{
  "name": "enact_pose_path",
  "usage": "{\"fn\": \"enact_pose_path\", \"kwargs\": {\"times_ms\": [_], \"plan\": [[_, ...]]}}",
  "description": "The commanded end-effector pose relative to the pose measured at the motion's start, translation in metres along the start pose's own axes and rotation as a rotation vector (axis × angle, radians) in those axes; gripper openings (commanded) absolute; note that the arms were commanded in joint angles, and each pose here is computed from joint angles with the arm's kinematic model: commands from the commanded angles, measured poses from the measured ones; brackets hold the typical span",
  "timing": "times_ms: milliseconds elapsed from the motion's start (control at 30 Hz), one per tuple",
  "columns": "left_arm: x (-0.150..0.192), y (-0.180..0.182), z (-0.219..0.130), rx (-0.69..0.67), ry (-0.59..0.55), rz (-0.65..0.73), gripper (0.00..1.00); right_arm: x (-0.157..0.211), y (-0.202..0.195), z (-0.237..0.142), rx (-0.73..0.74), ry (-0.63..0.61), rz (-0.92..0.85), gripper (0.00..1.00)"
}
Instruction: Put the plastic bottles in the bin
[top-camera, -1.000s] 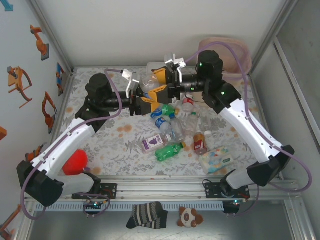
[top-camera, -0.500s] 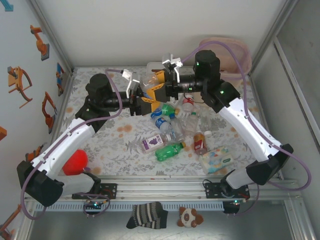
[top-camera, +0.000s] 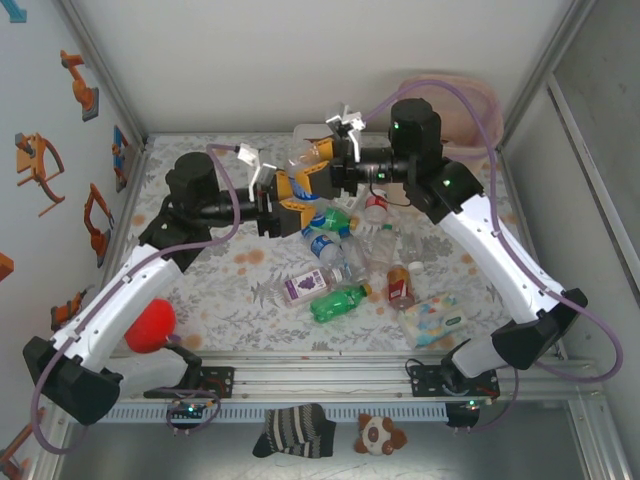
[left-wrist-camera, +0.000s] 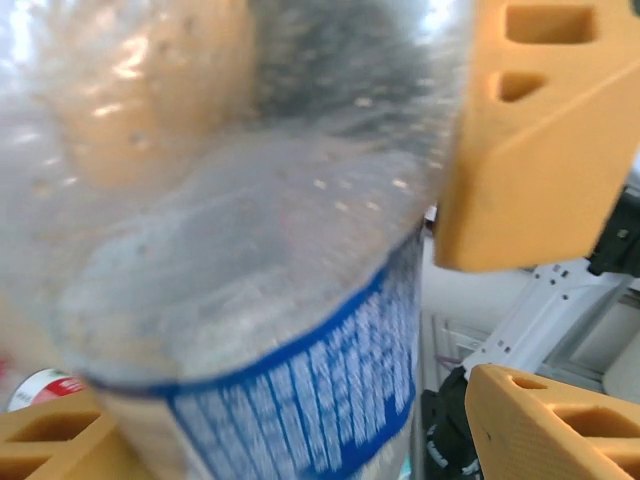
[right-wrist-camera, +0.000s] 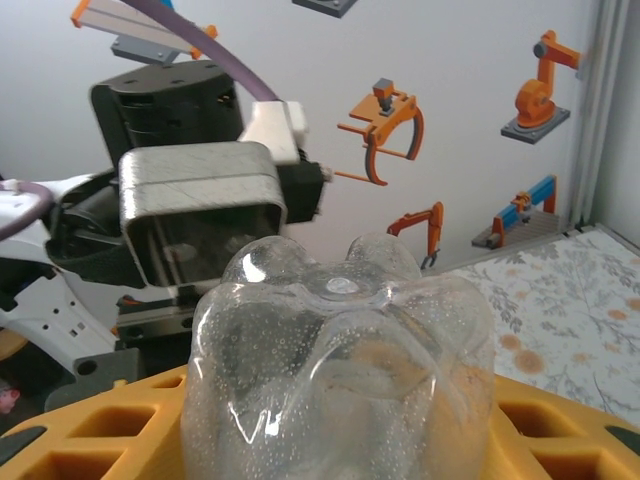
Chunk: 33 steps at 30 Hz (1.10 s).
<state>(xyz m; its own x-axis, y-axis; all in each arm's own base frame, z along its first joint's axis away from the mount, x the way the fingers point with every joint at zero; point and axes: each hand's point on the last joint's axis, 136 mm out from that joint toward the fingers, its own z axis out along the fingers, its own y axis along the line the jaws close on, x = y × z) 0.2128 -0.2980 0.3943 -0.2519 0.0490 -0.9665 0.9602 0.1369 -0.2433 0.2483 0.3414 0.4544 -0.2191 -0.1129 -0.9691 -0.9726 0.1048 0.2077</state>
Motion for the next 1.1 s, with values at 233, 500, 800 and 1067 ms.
{"fn": "enact_pose_path", "kwargs": {"times_ms": [233, 500, 800, 1067], "plan": [[0.0, 0.0, -0.013, -0.081, 0.003, 0.047, 0.76, -0.038, -0.081, -0.058, 0.362, -0.107, 0.09, 0.54], [0.001, 0.0, -0.015, -0.084, 0.011, 0.049, 0.76, -0.042, -0.171, -0.141, 0.746, -0.205, 0.246, 0.54], [0.004, -0.001, -0.018, -0.095, 0.012, 0.053, 0.76, -0.035, -0.238, -0.225, 1.143, -0.181, 0.244, 0.53], [0.004, -0.003, -0.022, -0.106, 0.013, 0.053, 0.76, -0.031, -0.278, -0.26, 1.358, -0.029, 0.117, 0.54]]}}
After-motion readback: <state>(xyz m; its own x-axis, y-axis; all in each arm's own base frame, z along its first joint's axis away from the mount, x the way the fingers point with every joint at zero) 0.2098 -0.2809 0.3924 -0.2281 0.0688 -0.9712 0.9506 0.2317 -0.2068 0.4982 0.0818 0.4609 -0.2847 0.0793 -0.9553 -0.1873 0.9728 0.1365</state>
